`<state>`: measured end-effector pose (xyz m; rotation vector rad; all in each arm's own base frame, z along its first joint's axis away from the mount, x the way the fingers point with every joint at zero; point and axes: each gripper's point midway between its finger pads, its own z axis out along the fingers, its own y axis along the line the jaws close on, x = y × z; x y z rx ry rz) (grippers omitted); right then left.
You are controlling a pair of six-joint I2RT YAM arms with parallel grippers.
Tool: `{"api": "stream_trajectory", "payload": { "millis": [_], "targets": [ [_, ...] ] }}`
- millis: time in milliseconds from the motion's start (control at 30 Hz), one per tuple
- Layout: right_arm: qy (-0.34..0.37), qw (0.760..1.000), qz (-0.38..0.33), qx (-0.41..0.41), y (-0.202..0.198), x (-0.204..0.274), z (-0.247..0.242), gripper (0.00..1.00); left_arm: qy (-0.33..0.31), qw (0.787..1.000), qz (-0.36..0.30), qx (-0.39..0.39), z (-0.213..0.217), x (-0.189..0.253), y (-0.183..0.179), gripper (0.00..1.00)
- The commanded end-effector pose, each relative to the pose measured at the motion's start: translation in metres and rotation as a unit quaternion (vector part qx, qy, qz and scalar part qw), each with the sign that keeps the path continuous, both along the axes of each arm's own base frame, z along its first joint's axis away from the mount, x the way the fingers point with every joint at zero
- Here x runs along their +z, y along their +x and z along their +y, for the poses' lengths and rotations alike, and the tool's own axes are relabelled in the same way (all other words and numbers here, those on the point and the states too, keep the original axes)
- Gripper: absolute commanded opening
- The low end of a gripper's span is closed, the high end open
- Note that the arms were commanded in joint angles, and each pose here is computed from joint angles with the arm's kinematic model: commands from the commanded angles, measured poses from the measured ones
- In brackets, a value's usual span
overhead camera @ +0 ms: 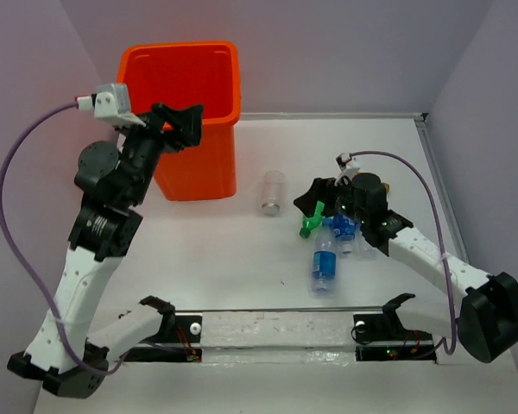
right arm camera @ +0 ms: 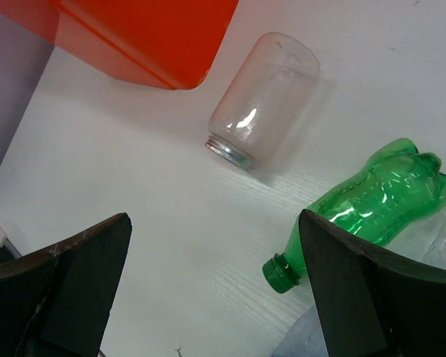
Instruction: Put the plastic bottles in the bin
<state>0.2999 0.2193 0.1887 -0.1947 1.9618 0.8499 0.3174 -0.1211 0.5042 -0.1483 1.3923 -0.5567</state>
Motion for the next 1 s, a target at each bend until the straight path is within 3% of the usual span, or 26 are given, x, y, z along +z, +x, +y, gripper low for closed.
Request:
{"api": "stream_trajectory", "payload": {
  "millis": [0,167,433,667,867,933,967],
  "targets": [
    [-0.025,0.998,-0.018,-0.046,0.027,0.025,0.010,1.00,0.013,0.991,-0.018,-0.131,-0.037,-0.028,-0.048,0.99],
    [-0.056,0.996,0.024,-0.060,0.049,0.003,0.032,1.00,0.042,0.973,0.009,-0.228,-0.054,-0.106,-0.098,0.99],
    [-0.074,0.993,0.058,-0.069,0.090,-0.024,0.064,1.00,0.052,0.970,0.087,-0.219,-0.046,-0.204,-0.107,0.99],
    [-0.075,0.991,0.081,-0.081,0.118,-0.046,0.082,1.00,0.073,0.972,0.111,-0.194,-0.039,-0.215,-0.100,0.99],
    [-0.118,0.979,0.118,-0.118,0.133,-0.090,0.076,1.00,0.073,0.971,0.108,-0.200,-0.039,-0.216,-0.105,0.99],
    [-0.126,0.976,0.123,-0.127,0.135,-0.099,0.073,0.98,0.073,0.971,0.106,-0.201,-0.039,-0.215,-0.105,0.99],
    [-0.125,0.976,0.122,-0.127,0.136,-0.099,0.074,0.92,0.073,0.971,0.103,-0.202,-0.038,-0.213,-0.106,0.99]
  ]
}}
